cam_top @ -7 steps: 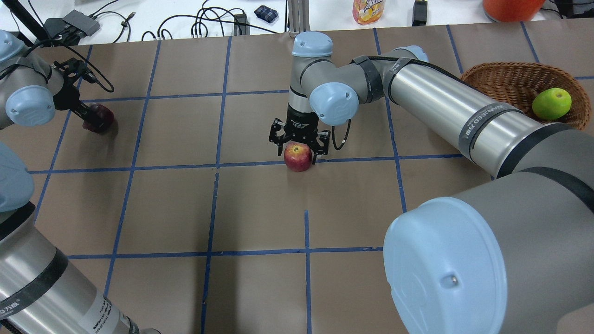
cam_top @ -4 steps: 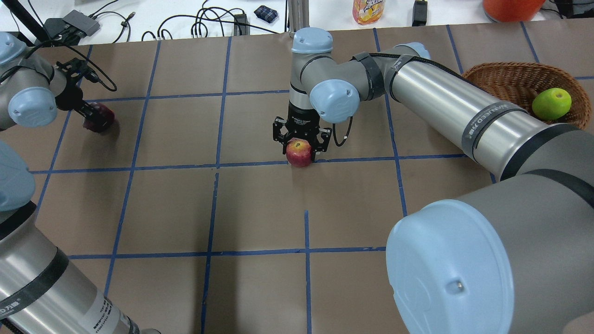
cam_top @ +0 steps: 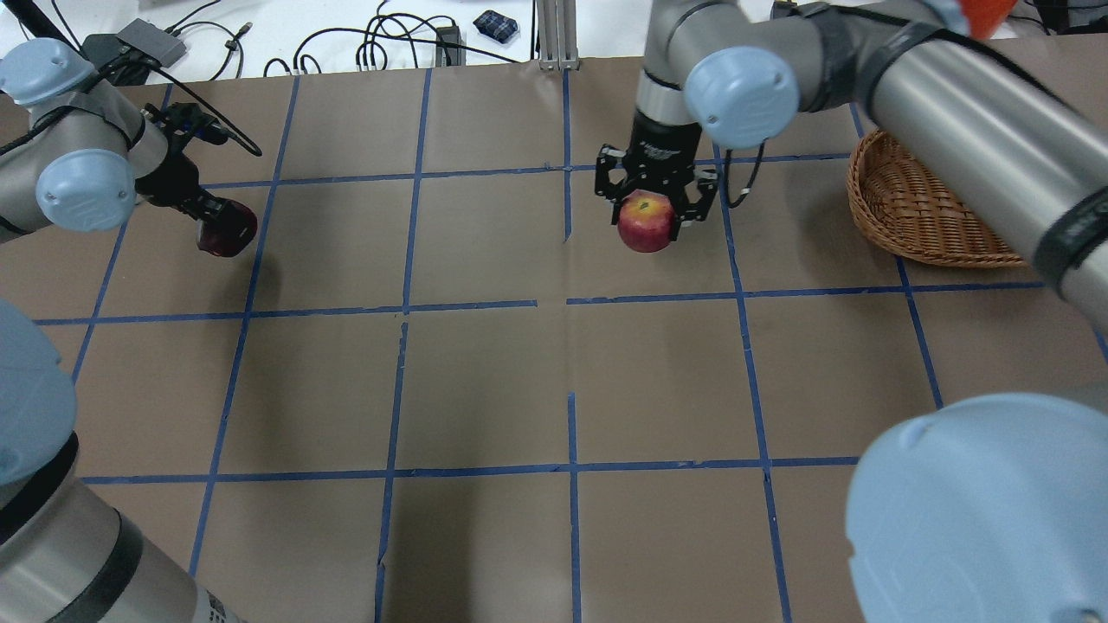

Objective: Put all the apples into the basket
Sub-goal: 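Grasp dark red apple with left gripper while right carries red-yellow apple basketward, then release red-yellow apple into basket while left gripper sets dark red apple centrally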

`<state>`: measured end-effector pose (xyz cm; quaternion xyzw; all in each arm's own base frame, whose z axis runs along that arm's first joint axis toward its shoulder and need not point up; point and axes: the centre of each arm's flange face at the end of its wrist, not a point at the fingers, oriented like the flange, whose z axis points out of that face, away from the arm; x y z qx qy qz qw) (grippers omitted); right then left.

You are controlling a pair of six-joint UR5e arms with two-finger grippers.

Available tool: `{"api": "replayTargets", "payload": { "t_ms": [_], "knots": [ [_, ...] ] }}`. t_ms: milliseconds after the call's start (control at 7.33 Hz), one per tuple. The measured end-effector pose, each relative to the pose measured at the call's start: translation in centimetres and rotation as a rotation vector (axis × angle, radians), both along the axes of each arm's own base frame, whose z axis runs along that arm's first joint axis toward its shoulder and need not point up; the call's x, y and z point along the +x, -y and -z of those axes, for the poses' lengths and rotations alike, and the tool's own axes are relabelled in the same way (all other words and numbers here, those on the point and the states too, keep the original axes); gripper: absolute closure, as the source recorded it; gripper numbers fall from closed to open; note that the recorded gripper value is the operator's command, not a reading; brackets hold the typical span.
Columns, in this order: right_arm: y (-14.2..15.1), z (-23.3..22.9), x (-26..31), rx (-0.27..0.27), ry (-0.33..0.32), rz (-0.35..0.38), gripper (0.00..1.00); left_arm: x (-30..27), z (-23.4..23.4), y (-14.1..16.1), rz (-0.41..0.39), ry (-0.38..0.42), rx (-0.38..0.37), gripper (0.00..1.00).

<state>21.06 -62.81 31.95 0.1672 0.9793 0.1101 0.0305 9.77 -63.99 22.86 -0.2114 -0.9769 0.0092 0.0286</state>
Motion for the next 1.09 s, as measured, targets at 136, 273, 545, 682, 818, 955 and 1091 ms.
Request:
{"api": "replayTargets", "payload": {
  "t_ms": [136,273,545,682,818,955,1091],
  "knots": [
    [0.6,-2.1,-6.3,-0.017,-0.025,-0.019,1.00,-4.8,0.1,-2.1,-0.086,-0.014,0.032,0.55],
    [1.1,-3.3,-12.4,-0.031,-0.054,-0.066,1.00,-10.4,-0.2,-3.4,-0.182,-0.021,0.048,0.55],
    [1.8,-3.0,-24.0,-0.041,-0.079,-0.196,1.00,-23.4,-1.2,-5.5,-0.326,-0.017,0.041,0.55],
    [2.4,-1.5,-28.8,-0.053,-0.084,-0.248,1.00,-29.0,-0.9,-7.0,-0.346,-0.020,0.028,0.55],
    [3.3,0.9,-32.7,-0.065,-0.097,-0.279,1.00,-33.4,0.0,-8.6,-0.359,-0.022,0.034,0.55],
    [4.1,3.4,-35.8,-0.074,-0.117,-0.299,1.00,-36.9,0.6,-10.1,-0.377,-0.027,0.044,0.55],
    [4.9,5.3,-37.6,-0.088,-0.136,-0.317,1.00,-39.9,1.1,-11.1,-0.403,-0.050,0.044,0.55]
  ]
}}
